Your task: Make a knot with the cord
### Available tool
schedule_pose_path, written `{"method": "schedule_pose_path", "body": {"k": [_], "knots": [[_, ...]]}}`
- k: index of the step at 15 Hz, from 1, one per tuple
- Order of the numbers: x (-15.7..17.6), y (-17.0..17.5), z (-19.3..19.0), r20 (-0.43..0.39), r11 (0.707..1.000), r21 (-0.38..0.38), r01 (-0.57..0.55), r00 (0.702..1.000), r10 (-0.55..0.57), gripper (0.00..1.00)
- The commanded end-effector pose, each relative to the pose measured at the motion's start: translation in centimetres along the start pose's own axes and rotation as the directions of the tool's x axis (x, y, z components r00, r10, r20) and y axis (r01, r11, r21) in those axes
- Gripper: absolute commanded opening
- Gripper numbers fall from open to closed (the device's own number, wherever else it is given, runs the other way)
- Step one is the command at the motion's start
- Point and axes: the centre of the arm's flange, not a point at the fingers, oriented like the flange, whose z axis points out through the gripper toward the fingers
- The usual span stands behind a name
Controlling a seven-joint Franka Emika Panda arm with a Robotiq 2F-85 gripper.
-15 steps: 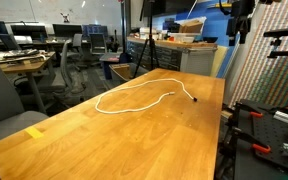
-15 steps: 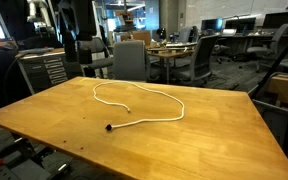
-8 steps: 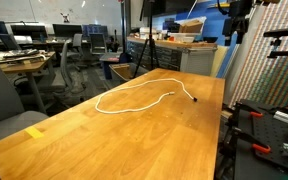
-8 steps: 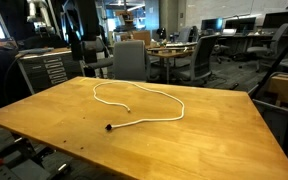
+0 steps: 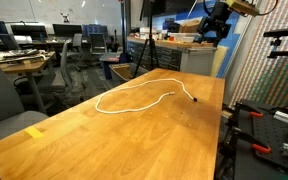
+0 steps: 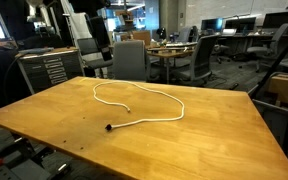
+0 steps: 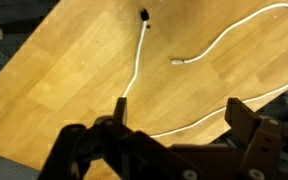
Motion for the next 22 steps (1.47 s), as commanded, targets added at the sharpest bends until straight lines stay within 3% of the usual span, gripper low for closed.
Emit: {"method": "schedule_pose_path", "body": {"k": [1,3,4,8,10,12,13,14,16,19,21,22], "knots": [[-3.0,-4.7,4.2,-0.190,1.000,0.013,0.025,0.982,-0.022,1.00],[-5.3,-6.7,5.5,-0.214,0.993,-0.022,0.114,0.970,-0.116,1.00],[-2.9,-5.5,2.2,-0.162,0.996,0.005,0.084,0.983,-0.082,1.00],[-3.8,-7.8,4.6,-0.162,0.992,-0.007,0.130,0.978,-0.129,1.00],[-3.5,-7.5,5.2,-0.135,0.992,-0.004,0.124,0.983,-0.124,1.00],[-4.0,-7.3,6.9,-0.052,0.987,0.037,0.157,0.986,-0.155,1.00],[-4.4,-7.0,8.4,-0.050,0.984,0.008,0.179,0.983,-0.178,1.00],[-4.8,-6.9,9.5,-0.082,0.976,-0.060,0.208,0.974,-0.212,1.00],[-5.8,-6.9,11.6,-0.067,0.945,-0.131,0.298,0.949,-0.308,1.00],[-6.7,-6.3,14.1,-0.030,0.869,-0.229,0.438,0.889,-0.456,1.00],[-7.2,-5.8,15.2,0.062,0.857,-0.239,0.457,0.888,-0.456,1.00],[-6.5,-6.0,13.5,0.027,0.870,-0.220,0.440,0.895,-0.446,1.00]]}}
